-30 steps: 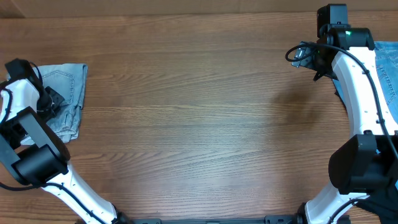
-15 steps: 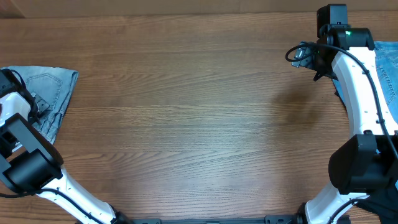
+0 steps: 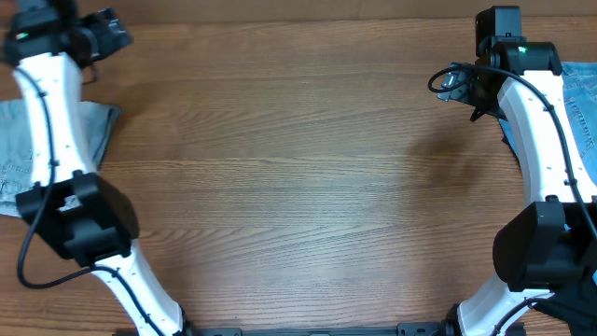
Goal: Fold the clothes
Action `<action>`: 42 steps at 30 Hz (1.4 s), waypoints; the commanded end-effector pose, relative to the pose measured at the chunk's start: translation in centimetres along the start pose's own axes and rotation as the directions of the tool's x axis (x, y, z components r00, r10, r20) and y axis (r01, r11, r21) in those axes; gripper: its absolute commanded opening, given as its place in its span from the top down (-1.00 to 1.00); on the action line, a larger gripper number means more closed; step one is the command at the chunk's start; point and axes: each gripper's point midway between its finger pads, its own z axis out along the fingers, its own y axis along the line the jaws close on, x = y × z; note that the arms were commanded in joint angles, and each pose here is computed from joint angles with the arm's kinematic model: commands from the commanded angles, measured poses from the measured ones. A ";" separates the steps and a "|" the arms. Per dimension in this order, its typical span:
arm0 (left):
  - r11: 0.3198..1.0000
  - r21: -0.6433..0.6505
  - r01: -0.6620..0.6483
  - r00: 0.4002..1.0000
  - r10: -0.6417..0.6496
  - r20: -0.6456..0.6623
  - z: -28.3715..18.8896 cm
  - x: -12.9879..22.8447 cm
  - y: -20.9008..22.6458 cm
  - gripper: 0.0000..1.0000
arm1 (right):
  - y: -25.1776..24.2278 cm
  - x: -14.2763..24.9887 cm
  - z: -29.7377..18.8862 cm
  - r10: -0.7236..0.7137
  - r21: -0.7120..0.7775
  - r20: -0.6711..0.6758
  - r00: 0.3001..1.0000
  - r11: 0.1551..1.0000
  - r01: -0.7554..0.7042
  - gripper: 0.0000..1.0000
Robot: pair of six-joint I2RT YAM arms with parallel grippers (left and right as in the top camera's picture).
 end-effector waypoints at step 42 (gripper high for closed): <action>0.980 0.149 -0.135 0.989 0.142 -0.039 -0.4 4.3 -11.5 -1.00 | -1.4 2.7 -27.3 0.113 -0.327 0.544 0.831 0.941 0.087 -1.00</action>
